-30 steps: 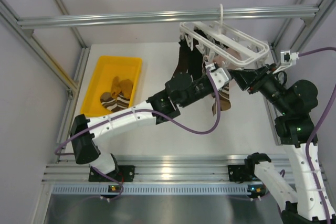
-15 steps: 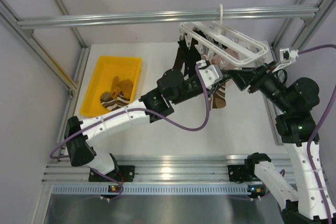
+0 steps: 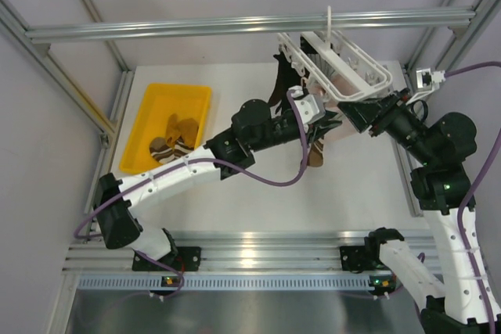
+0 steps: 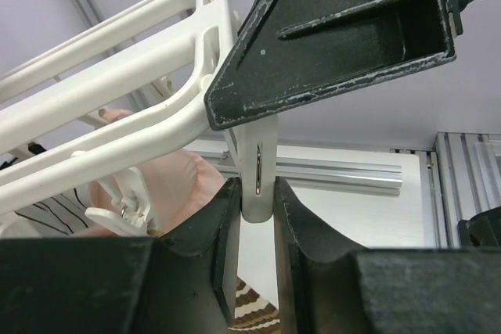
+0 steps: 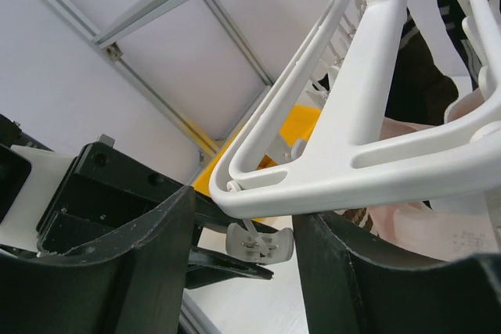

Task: Clip the socks to the hanger
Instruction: Open the clamp at the hanger.

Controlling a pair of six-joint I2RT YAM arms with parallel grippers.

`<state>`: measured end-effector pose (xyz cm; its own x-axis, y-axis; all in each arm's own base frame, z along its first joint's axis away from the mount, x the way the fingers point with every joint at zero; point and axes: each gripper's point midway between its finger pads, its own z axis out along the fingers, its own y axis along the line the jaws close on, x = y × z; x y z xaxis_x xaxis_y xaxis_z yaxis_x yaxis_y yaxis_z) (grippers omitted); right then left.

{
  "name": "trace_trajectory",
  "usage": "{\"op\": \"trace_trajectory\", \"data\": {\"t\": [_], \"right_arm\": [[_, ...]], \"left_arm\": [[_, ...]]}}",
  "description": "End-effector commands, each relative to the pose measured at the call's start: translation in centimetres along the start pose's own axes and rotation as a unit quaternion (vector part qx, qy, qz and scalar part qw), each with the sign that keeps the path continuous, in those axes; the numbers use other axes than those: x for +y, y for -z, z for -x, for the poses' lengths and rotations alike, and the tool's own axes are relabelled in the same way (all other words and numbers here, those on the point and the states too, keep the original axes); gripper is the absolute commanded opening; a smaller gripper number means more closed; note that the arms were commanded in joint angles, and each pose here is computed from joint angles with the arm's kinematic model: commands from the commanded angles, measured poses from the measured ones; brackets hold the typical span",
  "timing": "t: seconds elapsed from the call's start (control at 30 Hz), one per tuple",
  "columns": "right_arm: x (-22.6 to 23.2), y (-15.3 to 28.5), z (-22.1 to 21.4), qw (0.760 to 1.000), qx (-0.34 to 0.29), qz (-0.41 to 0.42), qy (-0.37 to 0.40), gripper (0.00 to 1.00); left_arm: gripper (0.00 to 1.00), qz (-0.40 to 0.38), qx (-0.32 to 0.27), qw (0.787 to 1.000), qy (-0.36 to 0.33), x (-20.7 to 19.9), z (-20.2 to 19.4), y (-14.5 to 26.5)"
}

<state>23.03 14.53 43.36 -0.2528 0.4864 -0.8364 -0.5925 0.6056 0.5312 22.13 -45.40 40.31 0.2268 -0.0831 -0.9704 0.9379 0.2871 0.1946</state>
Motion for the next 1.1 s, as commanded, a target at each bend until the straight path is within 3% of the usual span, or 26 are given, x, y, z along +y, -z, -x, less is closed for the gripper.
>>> {"op": "trace_trajectory", "data": {"t": [0.0, 0.23, 0.8, 0.93, 1.07], "right_arm": [[2.1, 0.6, 1.6, 0.999, -0.018, 0.023, 0.03, 0.52], [0.9, 0.7, 0.2, 1.0, 0.003, 0.002, 0.017, 0.62], [0.3, 0.9, -1.6, 1.0, 0.019, 0.006, -0.005, 0.6], [0.1, 0.6, -1.7, 1.0, 0.018, 0.006, -0.01, 0.55], [-0.2, 0.3, -1.6, 1.0, 0.016, 0.003, -0.014, 0.4]], "left_arm": [[0.0, -0.005, -0.032, 0.999, 0.011, 0.1, 2.5, 1.1], [0.0, 0.0, -0.033, 0.999, 0.004, 0.3, 2.5, 1.4], [0.0, -0.006, -0.046, 0.999, 0.008, 0.0, 3.0, 1.5], [0.0, -0.011, -0.046, 0.999, 0.009, -0.2, 3.0, 1.5], [0.0, -0.013, -0.046, 0.999, 0.003, -0.3, 3.0, 1.7]]}}
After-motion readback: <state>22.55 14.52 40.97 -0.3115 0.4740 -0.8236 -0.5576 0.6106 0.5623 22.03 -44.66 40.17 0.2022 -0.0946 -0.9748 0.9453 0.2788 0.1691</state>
